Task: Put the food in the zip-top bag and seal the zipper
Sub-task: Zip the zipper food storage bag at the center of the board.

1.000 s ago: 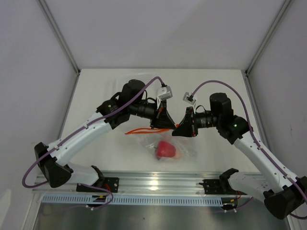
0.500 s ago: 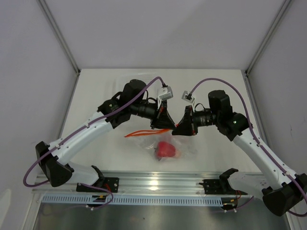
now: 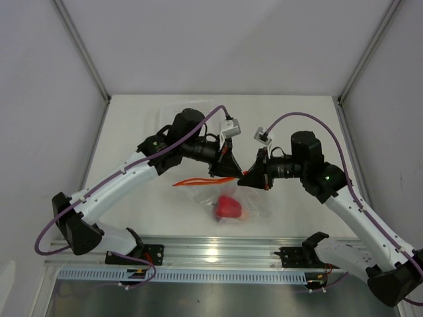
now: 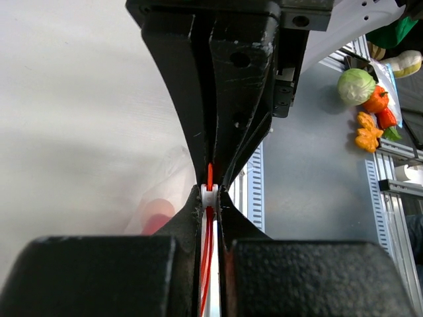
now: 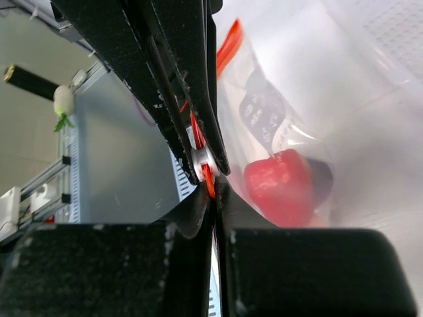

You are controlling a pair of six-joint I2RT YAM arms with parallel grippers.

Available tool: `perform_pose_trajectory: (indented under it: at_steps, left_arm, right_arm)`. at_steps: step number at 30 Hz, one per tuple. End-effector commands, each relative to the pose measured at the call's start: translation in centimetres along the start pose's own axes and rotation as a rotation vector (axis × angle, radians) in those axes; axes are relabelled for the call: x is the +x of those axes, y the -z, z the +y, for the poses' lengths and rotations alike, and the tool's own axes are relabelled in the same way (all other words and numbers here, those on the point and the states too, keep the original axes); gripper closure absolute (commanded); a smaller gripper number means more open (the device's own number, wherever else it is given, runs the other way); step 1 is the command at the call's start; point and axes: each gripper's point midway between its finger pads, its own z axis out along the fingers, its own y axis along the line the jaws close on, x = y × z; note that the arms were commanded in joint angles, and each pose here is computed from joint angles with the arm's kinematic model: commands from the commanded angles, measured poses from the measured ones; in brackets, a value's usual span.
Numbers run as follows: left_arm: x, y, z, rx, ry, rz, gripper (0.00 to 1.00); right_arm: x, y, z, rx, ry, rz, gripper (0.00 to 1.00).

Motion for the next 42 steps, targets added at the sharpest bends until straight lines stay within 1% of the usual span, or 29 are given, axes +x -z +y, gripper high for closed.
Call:
perform_pose_trajectory:
  at_steps: [1,4,9,17,27,33,42]
  left_arm:
    - [0.3,-0.1,0.6,-0.023,-0.026,0.015,0.99]
    - [0.6,-0.2,0.9,-0.027,-0.018,0.024,0.99]
    - [1.4,0.0,1.1,-0.03,-0.005,0.03,0.99]
    - [2.8,0.4,1.3,-0.042,0.016,0.042,0.99]
    - [3.8,1.8,2.0,-0.111,0.036,0.028,0.99]
    - [4.3,2.3,2.3,-0.145,0.092,0.035,0.99]
    - [4.5,3.5,1.4,-0.163,0.08,0.012,0.99]
  right_arm:
    - [-2.8,0.8,0.4,0.058,0.085,-0.129,1.0]
    - [-3.1,1.5,0.3,0.095,0.09,-0.168,1.0]
    - [-3.2,2.4,-0.6,0.137,0.067,-0.195,1.0]
    - [-5.0,4.4,-1.3,0.179,0.053,-0.274,1.0]
    - [-5.7,5.7,-2.0,0.209,0.027,-0.288,1.0]
    - [-6.7,6.8,-3.6,0.28,-0.014,-0.333,1.0]
    - [-8.8,8.7,-6.1,0.379,-0.078,-0.412,1.0]
